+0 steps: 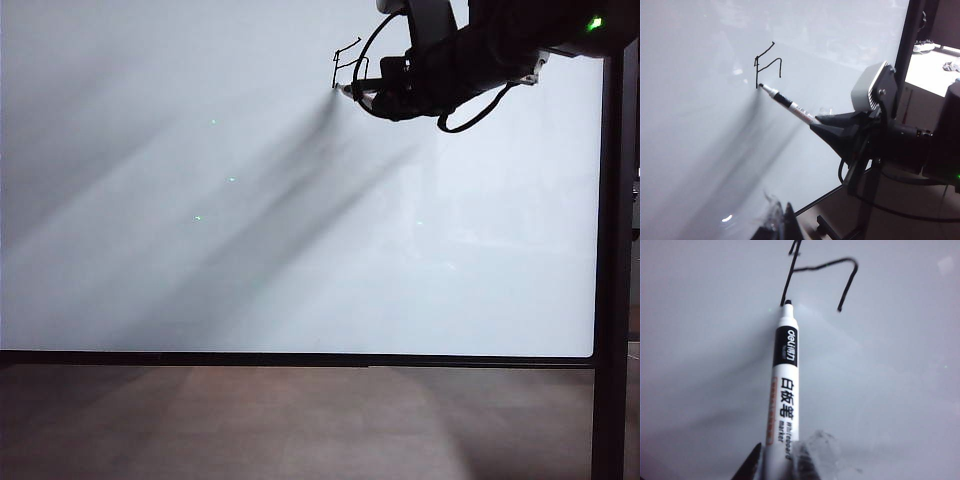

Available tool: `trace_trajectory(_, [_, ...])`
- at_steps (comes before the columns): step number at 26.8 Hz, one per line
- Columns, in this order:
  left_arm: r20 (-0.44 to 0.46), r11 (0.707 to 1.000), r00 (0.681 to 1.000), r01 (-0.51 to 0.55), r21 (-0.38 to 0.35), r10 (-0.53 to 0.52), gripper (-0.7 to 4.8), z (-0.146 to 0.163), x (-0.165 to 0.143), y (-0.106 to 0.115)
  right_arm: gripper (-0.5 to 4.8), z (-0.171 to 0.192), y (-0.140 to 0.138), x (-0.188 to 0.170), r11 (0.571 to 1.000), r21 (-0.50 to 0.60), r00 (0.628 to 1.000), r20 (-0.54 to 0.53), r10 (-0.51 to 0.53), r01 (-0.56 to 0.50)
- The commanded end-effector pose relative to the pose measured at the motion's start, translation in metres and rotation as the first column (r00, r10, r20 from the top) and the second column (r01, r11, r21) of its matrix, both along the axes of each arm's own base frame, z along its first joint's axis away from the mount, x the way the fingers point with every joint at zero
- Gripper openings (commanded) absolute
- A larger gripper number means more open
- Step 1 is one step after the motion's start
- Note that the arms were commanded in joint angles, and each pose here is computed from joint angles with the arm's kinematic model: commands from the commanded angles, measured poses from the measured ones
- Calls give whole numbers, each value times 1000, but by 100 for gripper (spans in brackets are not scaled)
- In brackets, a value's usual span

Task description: Reach to the right to find the marker pen, pick it up, and write the number 6 on the whiteboard.

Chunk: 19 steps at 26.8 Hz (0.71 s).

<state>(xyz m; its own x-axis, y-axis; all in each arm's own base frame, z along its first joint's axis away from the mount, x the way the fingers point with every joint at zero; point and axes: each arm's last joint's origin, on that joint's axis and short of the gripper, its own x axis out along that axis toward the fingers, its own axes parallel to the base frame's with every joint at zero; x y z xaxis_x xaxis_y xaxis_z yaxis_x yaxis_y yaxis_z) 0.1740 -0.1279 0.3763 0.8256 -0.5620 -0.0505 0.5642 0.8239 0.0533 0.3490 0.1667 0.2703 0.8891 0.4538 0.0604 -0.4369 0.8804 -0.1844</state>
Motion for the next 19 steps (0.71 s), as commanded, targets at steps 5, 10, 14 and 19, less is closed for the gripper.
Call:
trace_trajectory(5, [15,1000,1000,1,-15,-1,-5,4,-1,1,30,6,1,0,1000,16,999,36,8,-9])
trace_trajectory(10, [15,1000,1000,1,-15,-1,-5,4,-1,1,30,6,0,0,1000,18,999,32,-10,10])
trace_trajectory(14, [15,1000,1000,1,-15,-1,-5,4,-1,1,30,6,-1,0,998,21,998,29,-57,56])
trace_trajectory(19, [15,1000,1000,1,-14,-1,-5,4,-1,1,30,5,-2,1,996,19,996,19,-91,91])
